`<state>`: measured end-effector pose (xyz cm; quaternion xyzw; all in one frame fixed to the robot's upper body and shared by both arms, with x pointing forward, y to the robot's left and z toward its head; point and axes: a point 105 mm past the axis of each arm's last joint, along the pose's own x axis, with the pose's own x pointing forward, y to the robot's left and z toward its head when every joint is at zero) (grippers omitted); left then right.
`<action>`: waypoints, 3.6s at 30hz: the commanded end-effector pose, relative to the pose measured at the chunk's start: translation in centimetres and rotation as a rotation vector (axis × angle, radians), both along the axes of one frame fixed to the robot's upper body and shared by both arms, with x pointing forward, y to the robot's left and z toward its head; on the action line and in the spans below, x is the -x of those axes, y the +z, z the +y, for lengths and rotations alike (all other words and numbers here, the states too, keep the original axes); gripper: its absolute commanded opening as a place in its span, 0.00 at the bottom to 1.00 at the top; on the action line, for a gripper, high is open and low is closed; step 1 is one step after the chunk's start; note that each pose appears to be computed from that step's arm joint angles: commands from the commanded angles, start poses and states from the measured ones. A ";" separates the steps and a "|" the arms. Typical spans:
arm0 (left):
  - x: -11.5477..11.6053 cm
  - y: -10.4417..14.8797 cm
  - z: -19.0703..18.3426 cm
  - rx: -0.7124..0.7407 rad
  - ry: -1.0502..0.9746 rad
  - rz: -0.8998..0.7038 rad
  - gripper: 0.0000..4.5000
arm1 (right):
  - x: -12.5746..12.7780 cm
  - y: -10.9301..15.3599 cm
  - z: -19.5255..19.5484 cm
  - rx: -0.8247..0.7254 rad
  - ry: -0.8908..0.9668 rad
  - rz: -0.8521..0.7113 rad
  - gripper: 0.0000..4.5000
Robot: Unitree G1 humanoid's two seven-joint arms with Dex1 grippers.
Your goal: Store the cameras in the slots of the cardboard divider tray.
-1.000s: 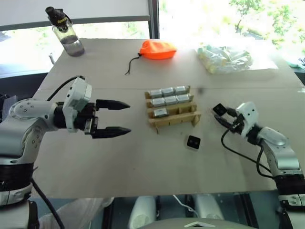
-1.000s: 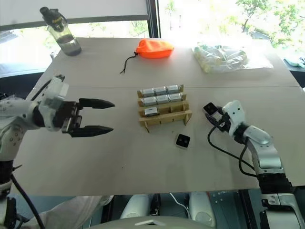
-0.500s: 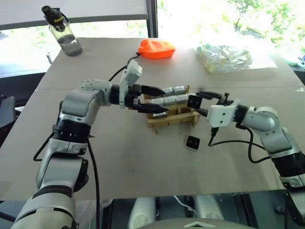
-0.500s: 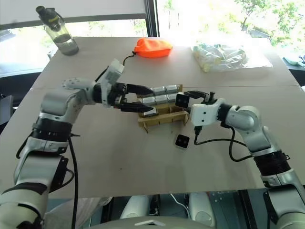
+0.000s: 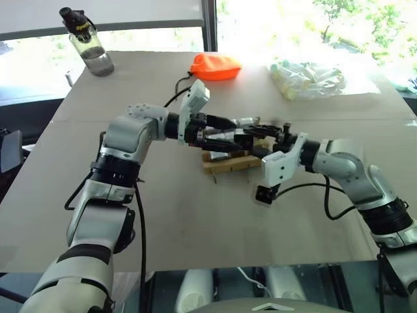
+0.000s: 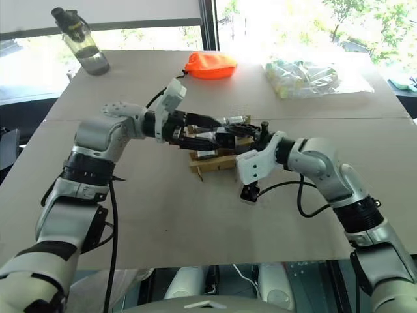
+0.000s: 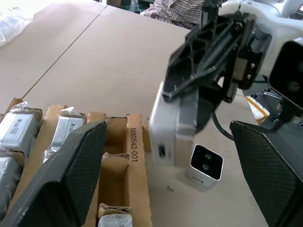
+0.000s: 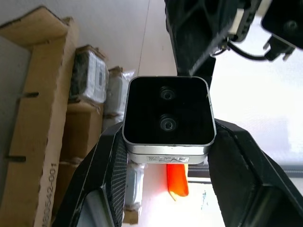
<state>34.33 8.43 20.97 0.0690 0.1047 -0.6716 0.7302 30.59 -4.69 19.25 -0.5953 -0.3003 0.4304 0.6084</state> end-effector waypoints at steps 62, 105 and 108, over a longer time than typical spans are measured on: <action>-2.4 -6.7 -0.4 -0.034 0.061 -0.271 0.43 | 9.7 -4.0 -16.3 -0.884 -0.687 0.891 1.00; 11.4 0.8 10.7 -0.202 0.137 -0.241 1.00 | 3.9 -10.8 -6.6 -0.470 -0.181 1.239 0.41; 11.3 0.7 10.3 -0.198 0.122 -0.232 1.00 | 4.0 -10.8 -6.6 -0.475 -0.183 1.228 0.41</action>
